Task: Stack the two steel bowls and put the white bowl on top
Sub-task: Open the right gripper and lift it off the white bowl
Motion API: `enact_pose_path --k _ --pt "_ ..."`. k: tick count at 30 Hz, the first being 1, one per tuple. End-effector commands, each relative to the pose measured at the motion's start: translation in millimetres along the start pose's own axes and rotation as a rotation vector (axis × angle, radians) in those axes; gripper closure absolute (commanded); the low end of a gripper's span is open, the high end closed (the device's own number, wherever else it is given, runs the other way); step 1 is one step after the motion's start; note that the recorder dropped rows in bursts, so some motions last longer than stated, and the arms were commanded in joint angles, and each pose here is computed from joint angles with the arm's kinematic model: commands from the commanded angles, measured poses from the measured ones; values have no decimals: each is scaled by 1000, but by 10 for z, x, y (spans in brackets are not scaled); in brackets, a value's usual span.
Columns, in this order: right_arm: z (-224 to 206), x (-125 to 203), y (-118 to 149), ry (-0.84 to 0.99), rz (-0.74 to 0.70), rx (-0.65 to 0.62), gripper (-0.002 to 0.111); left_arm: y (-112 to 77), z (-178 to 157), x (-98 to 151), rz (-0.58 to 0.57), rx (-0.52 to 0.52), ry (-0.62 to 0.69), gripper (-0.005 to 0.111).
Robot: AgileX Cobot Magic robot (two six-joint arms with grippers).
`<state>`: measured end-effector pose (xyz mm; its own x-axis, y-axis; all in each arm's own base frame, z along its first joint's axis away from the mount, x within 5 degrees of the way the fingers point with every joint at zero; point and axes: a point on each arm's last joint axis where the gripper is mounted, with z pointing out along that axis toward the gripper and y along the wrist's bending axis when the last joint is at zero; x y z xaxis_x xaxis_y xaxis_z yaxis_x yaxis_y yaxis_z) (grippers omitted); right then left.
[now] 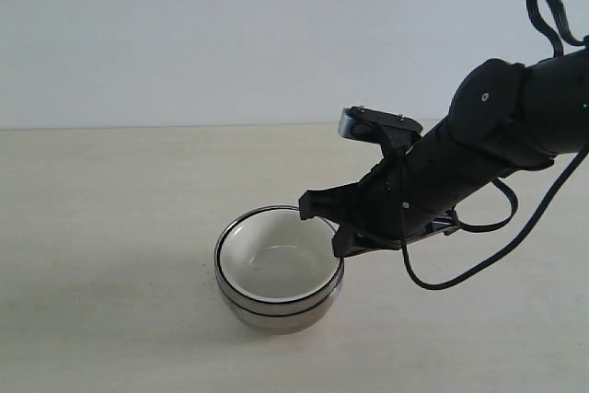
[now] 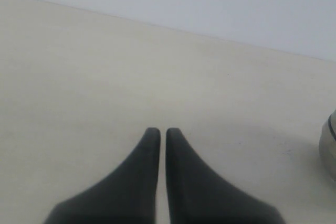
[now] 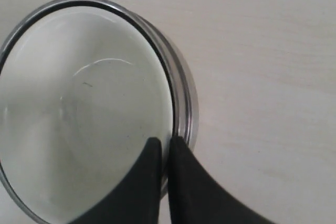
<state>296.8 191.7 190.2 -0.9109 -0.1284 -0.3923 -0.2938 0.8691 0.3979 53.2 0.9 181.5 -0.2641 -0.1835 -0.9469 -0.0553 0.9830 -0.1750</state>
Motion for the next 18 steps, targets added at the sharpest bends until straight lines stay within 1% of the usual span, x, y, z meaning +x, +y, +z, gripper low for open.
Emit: enact_pose_path --k 1,12,15,18 --pt "10 -11 -11 -3 -1 -1 108 1 0 7 3 0 -1 103" --pt "-36 -44 34 -40 6 -35 108 1 0 7 3 0 -1 103" --pt "-230 -66 104 -75 -28 -50 108 1 0 7 3 0 -1 103" --pt "-606 -79 194 -143 -70 -37 108 1 0 7 3 0 -1 103"
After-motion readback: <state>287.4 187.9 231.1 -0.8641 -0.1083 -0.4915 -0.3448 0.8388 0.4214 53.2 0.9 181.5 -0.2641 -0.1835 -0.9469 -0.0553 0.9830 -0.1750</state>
